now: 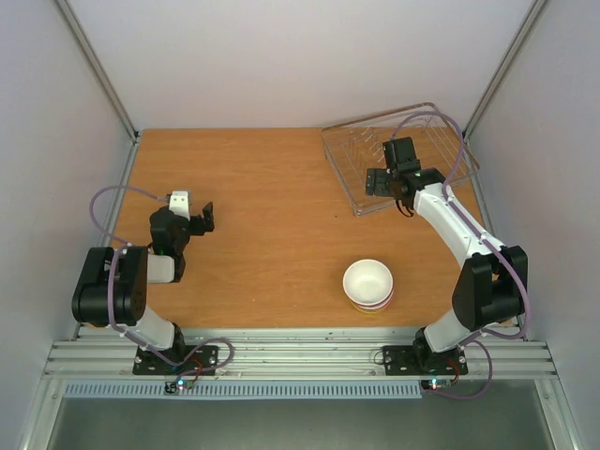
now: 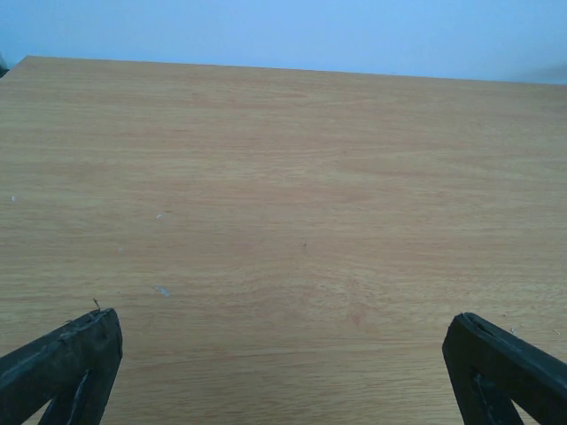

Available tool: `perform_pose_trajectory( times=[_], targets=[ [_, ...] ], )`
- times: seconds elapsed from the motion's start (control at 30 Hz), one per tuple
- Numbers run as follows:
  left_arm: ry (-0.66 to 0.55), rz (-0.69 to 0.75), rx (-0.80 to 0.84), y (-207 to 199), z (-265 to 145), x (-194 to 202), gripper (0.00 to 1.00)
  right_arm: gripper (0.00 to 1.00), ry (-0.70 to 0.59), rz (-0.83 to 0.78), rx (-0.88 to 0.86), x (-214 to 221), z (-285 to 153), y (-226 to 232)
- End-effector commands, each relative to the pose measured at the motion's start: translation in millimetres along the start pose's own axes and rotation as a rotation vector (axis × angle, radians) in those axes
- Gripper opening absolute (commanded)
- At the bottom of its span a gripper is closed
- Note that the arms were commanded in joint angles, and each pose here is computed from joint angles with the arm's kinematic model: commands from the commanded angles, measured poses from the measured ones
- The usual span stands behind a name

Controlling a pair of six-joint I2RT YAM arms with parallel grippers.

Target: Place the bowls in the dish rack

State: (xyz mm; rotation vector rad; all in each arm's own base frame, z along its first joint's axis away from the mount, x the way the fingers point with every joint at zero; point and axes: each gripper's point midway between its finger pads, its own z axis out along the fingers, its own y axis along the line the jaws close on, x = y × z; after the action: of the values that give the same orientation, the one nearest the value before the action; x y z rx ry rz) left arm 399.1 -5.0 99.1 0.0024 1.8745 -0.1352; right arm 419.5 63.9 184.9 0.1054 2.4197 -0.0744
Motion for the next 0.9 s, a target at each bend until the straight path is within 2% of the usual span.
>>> perform_pose_trajectory(
  times=[0.0, 0.4, 0.53, 0.7, 0.87],
  targets=[
    [-0.056, 0.024, -0.011, 0, 3, -18, 0.99, 0.99, -0.002, -0.002, 0.011, 0, -1, 0],
    [-0.056, 0.024, -0.013, 1, 2, -18, 0.99, 0.99, 0.032, -0.008, -0.002, 6, 4, 4],
    [-0.055, 0.024, -0.011, 0, 3, -18, 0.99, 0.98, 0.08, -0.036, -0.13, 13, 11, 34],
    [-0.055, 0.023, -0.012, 0, 3, -18, 0.99, 0.88, 0.13, -0.121, -0.181, 16, 25, 75],
    [-0.056, 0.024, -0.012, 0, 3, -18, 0.99, 0.7, 0.153, -0.144, -0.166, 14, 44, 86]
  ],
)
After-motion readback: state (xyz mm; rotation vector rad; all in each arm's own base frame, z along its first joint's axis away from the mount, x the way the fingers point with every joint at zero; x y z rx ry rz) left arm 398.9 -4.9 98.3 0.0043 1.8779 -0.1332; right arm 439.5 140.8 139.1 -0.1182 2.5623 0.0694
